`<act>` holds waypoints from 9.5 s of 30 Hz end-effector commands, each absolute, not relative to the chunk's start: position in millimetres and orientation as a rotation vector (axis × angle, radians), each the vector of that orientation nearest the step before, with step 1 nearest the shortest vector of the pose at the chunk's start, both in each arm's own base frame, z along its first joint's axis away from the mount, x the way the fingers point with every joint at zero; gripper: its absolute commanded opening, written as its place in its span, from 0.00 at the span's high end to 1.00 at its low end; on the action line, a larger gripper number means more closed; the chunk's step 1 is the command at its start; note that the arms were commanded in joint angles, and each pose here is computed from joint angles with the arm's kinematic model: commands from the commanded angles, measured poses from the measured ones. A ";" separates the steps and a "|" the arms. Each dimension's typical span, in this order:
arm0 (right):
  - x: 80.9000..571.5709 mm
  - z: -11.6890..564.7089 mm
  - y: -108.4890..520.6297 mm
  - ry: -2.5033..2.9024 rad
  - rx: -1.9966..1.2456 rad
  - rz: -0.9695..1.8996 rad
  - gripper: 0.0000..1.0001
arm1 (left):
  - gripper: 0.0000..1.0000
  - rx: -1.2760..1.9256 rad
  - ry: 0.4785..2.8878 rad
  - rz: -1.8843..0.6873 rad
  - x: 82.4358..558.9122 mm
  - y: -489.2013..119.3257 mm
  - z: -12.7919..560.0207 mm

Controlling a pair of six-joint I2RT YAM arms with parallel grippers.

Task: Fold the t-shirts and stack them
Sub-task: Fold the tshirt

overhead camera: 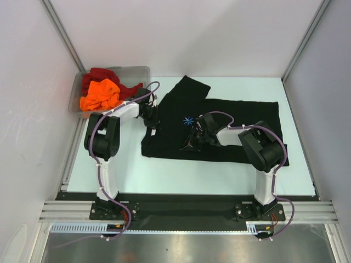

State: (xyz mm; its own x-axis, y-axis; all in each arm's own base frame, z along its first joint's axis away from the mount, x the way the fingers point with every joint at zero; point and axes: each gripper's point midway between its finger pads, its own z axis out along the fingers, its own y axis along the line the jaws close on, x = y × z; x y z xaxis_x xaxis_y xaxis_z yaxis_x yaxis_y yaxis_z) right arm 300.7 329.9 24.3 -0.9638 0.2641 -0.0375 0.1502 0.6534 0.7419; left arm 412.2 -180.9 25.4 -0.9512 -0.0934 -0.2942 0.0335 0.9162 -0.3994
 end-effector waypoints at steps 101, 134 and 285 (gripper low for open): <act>342.4 96.0 258.1 2.785 -0.053 0.844 0.43 | 0.54 0.074 2.610 -0.745 338.6 -222.8 93.7; 277.8 88.9 214.8 2.808 0.076 0.909 0.45 | 0.35 -0.120 2.546 -0.486 293.8 -160.8 111.1; 529.5 87.7 -218.6 2.241 1.069 -0.267 0.36 | 0.51 0.299 2.189 -0.402 582.6 -263.3 141.9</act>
